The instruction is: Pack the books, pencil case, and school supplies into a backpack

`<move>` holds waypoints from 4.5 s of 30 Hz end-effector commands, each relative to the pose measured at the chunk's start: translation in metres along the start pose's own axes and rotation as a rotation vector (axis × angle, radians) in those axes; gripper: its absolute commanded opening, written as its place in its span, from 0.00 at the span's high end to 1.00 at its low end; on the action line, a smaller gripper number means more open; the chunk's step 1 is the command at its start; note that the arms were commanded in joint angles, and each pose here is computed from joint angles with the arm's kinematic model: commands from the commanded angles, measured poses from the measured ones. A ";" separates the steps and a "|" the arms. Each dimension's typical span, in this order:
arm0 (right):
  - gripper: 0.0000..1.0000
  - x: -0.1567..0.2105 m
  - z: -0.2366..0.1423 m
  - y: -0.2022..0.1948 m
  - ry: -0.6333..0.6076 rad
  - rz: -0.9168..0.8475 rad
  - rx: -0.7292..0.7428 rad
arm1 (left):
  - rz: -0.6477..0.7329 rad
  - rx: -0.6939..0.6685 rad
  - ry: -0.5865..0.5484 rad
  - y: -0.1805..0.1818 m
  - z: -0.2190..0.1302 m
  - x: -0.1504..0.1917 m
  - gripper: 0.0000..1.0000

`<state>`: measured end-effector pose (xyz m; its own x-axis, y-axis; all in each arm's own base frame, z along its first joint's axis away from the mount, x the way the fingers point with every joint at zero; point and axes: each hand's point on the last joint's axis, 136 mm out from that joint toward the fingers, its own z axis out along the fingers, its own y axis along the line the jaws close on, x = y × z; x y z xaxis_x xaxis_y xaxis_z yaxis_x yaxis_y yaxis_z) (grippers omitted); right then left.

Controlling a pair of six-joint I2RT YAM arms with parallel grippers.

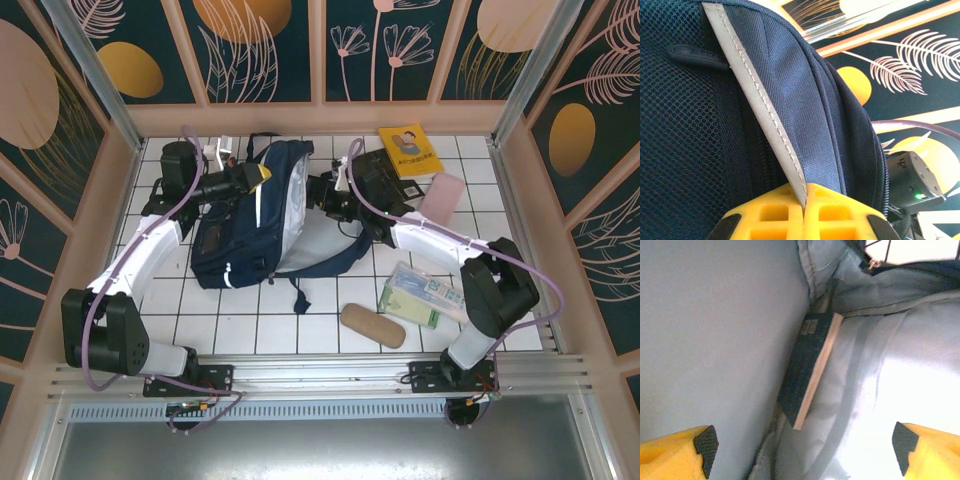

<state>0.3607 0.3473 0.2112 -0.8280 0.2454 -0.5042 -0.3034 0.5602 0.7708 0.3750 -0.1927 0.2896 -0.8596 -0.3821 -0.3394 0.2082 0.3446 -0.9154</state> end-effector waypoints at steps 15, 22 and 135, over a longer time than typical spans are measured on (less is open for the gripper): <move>0.14 -0.158 -0.075 -0.171 -0.303 0.065 0.631 | 0.008 -0.375 -0.158 0.102 -0.002 -0.021 1.00; 0.11 -0.222 -0.066 -0.244 -0.293 -0.124 1.007 | 0.010 -0.336 -0.140 0.105 0.003 -0.015 1.00; 0.43 -0.192 0.054 -0.291 -0.156 0.639 0.103 | 0.044 -0.500 -0.094 0.148 0.002 0.011 0.76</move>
<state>0.6259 0.1734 0.0822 -0.7803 0.6237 -0.0471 0.2048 0.3260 0.9229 0.3964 -0.1471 0.1512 -0.8007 -0.4398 -0.4068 -0.0407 0.7174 -0.6955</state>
